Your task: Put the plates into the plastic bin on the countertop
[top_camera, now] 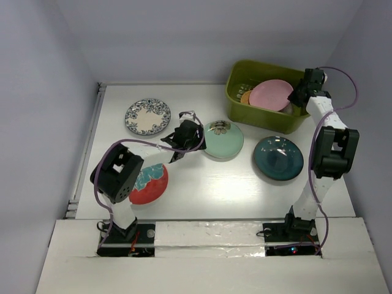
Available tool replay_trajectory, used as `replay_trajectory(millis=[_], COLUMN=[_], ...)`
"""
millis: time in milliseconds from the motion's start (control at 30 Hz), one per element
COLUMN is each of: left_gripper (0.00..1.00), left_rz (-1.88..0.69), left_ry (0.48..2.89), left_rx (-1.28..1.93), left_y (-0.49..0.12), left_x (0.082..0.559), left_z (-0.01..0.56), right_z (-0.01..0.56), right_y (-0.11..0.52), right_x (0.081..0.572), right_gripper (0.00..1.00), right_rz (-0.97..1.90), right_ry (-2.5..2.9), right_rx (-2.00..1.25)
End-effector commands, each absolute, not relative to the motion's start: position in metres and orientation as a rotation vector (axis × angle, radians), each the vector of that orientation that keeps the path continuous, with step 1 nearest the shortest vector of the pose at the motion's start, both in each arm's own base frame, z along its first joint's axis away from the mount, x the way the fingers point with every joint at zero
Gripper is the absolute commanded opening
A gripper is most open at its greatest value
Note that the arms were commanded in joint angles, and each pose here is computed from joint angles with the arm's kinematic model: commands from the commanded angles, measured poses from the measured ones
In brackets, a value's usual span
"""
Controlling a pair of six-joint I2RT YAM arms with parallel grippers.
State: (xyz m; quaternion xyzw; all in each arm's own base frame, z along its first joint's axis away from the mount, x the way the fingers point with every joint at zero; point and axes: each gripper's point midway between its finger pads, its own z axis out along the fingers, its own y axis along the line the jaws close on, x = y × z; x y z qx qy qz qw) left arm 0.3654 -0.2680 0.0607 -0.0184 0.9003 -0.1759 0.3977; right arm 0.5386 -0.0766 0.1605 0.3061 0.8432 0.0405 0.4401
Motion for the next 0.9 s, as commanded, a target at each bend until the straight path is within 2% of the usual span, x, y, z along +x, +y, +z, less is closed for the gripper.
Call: replay_trajectory(millis=[0,67,167,200,267,300,433,500,567,633,700,767,800,867], left_gripper=[0.63,0.62,0.61,0.61,0.61,0.61,0.58,0.56,0.53,0.49,0.46,0.40,0.37,0.23], left_rz=[-0.481,-0.471,-0.448,-0.448,-0.450,-0.460,-0.515,-0.529,-0.557,-0.577,-0.605,-0.624,-0.645,-0.638], left_ry=[2.223,2.233,2.238,2.239,2.249,2.246,2.257,2.261,2.264,2.257,2.242,2.249,2.234,2.232], left_rx=[-0.053,-0.053,-0.070,-0.074,-0.080,-0.095,-0.095,-0.101,-0.114,-0.134,-0.158,-0.179,-0.187,-0.220], left_y=[-0.278,-0.279,-0.275,-0.275,-0.277,-0.276,-0.287,-0.290,-0.294,-0.294,-0.296,-0.297,-0.300,-0.293], left_x=[0.383,0.386,0.391,0.392,0.392,0.395,0.397,0.398,0.398,0.401,0.402,0.399,0.401,0.401], left_z=[0.075,0.070,0.062,0.061,0.054,0.054,0.048,0.043,0.041,0.039,0.038,0.031,0.033,0.028], right_z=[0.186,0.180,0.184,0.185,0.205,0.213,0.246,0.276,0.282,0.308,0.305,0.333,0.315,0.325], right_y=[-0.092,-0.092,-0.090,-0.089,-0.087,-0.085,-0.072,-0.066,-0.054,-0.043,-0.027,-0.007,0.001,0.020], right_x=[0.547,0.547,0.547,0.545,0.543,0.542,0.530,0.522,0.513,0.498,0.486,0.468,0.460,0.443], right_gripper=[0.23,0.28,0.29,0.40,0.55,0.67,0.82,0.84,0.84,0.83,0.79,0.77,0.76,0.70], right_rz=[0.035,0.029,0.045,0.052,0.076,0.090,0.177,0.229,0.304,0.382,0.493,0.592,0.622,0.675], right_ry=[2.039,2.054,2.052,2.047,2.004,1.984,1.913,1.838,1.806,1.729,1.692,1.606,1.627,1.601], right_rx=[0.745,0.748,0.744,0.746,0.739,0.737,0.708,0.690,0.662,0.655,0.641,0.570,0.583,0.525])
